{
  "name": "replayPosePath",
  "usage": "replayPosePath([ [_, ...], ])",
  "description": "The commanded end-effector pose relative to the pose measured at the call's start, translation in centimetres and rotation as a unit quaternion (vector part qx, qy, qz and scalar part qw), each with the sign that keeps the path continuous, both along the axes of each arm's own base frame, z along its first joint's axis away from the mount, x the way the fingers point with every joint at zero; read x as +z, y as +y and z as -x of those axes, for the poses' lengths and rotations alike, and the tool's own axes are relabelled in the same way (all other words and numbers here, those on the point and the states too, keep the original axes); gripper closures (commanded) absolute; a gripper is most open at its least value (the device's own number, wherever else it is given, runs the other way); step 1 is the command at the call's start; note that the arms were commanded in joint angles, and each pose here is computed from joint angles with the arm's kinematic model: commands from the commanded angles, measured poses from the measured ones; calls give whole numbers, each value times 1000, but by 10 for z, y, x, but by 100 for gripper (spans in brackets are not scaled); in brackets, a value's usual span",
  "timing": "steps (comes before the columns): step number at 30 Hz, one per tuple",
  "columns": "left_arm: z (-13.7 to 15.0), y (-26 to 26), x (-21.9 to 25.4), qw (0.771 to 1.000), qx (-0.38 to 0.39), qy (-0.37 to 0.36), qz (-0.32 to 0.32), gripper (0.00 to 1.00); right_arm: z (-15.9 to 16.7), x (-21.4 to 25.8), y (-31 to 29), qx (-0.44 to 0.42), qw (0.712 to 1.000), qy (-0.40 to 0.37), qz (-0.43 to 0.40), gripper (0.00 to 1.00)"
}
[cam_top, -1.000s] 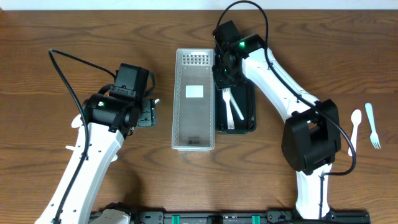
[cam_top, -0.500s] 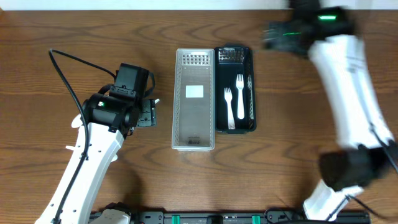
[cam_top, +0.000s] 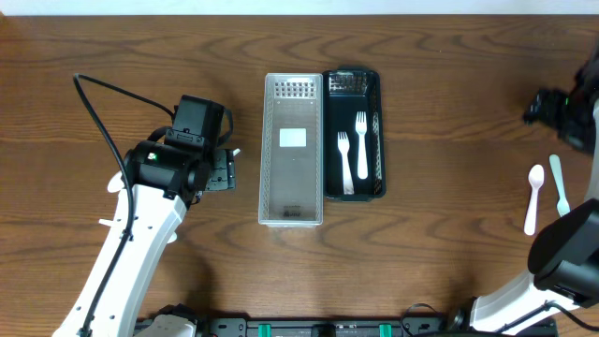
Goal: Pack container
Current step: 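Place the second fork in the dark basket beside the first, then grasp a white spoon on the right with the right gripper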
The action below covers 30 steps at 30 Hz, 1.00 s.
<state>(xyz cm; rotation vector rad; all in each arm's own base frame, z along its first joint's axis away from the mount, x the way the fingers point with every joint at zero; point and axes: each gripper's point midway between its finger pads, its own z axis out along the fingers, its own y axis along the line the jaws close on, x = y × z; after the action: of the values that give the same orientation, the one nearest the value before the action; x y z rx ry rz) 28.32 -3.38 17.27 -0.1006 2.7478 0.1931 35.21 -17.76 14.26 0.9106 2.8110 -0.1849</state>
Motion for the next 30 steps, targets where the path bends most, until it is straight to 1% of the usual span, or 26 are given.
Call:
replayPosePath([
  [1, 1, 3, -1, 1000, 1, 2, -4, 19, 23, -42, -3, 7, 999, 40, -25, 7],
  [5, 1, 3, -1, 1000, 1, 2, -4, 20, 37, -74, -12, -8, 999, 42, -33, 7],
  [9, 1, 3, -1, 1000, 1, 2, -4, 20, 39, -98, -15, -16, 999, 20, -47, 7],
  [13, 1, 3, -1, 1000, 1, 2, -4, 20, 44, -116, -15, -20, 999, 15, -44, 9],
  [30, 1, 3, -1, 1000, 1, 2, -4, 20, 53, -151, -6, -17, 999, 0, -45, 10],
])
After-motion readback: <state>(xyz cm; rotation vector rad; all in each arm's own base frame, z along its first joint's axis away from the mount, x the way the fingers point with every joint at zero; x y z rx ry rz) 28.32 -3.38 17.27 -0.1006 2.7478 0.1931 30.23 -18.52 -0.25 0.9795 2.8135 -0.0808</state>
